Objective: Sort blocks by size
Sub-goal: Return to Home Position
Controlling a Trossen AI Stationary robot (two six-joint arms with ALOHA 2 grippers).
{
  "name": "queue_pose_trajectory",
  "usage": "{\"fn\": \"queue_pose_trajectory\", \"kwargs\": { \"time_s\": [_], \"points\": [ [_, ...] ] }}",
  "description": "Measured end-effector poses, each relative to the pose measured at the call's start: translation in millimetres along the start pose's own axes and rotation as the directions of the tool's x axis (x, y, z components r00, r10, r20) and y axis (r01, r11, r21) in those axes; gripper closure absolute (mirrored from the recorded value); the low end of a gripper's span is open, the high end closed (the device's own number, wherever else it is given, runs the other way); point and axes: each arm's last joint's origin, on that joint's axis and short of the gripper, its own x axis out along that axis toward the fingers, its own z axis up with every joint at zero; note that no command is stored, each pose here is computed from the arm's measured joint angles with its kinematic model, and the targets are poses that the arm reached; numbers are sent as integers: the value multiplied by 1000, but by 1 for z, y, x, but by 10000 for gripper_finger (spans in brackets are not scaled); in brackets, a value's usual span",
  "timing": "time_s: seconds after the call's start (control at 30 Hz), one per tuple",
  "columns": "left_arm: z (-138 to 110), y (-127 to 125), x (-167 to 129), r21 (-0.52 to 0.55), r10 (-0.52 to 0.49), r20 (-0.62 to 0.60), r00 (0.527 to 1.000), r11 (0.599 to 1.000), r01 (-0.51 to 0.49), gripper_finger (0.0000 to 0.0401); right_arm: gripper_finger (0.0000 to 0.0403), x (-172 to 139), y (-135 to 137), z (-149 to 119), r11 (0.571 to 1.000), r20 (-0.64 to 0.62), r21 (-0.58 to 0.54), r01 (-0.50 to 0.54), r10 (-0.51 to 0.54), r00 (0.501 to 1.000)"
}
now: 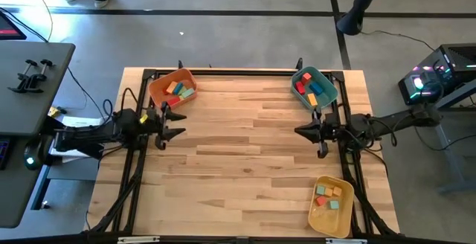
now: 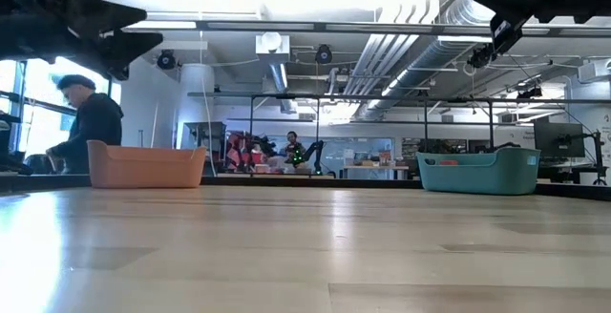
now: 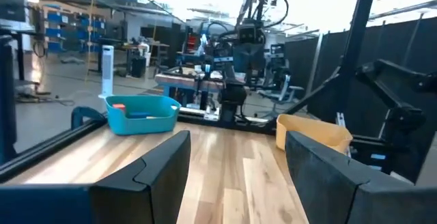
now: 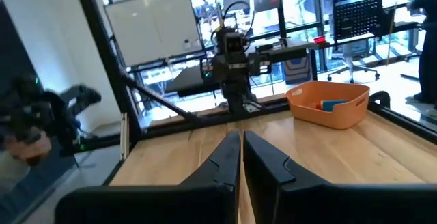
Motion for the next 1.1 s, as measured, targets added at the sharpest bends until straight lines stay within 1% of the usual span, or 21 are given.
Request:
{"fn": "queue_pose_trajectory", "kwargs": {
  "time_s": [0.1, 0.17, 0.27, 0.33, 0.4, 0.47, 0.53, 0.63, 0.73, 0.83, 0.9, 1.0, 1.1],
  "points": [
    [0, -2, 0, 15, 11, 2, 1000, 1000, -11, 178, 390, 3, 4, -1, 1000, -1, -23, -14, 14, 1000],
    [0, -2, 0, 17, 13, 1, 1000, 1000, -13, 178, 390, 6, 5, -1, 1000, 19, -26, 8, -8, 1000],
    [-2, -2, 0, 10, 18, -19, 1000, 1000, -18, 178, 390, 9, 6, -6, 998, 99, -29, 50, -47, 994],
    [-5, -2, 0, -3, 21, -44, 999, 1000, -21, 179, 390, 9, 5, -16, 999, 133, -40, 29, -24, 991],
    [-6, -1, 0, -22, 23, -61, 998, 999, -25, 179, 390, 5, 2, -22, 996, 137, -83, 14, -3, 991],
    [-7, -1, 0, -32, 24, -67, 997, 999, -26, 179, 390, 0, -2, -14, 995, 196, -91, 39, -20, 980],
    [-7, -1, 0, -36, 24, -67, 997, 999, -26, 179, 390, -6, -6, -7, 993, 223, -110, 48, -22, 975],
    [-7, -1, 0, -31, 30, -66, 997, 999, -32, 179, 390, -17, -13, -2, 993, 189, -118, 29, -7, 982],
    [-7, -1, 0, -26, 46, -65, 997, 999, -48, 179, 390, -29, -19, -2, 997, 148, -72, 43, -32, 988],
    [-7, 0, 0, -25, 55, -63, 996, 998, -57, 179, 390, -40, -23, -6, 999, 120, -40, 35, -30, 992],
    [-7, 0, 0, -25, 56, -63, 996, 998, -57, 179, 390, -44, -25, -10, 999, 119, -41, 23, -18, 993],
    [-7, 0, 0, -25, 56, -64, 996, 998, -58, 179, 390, -41, -27, -25, 999, 86, -50, 7, -3, 996],
    [-7, 0, 0, -25, 58, -66, 996, 998, -60, 179, 390, -36, -28, -41, 997, 77, -51, -51, 55, 995]
  ]
}}
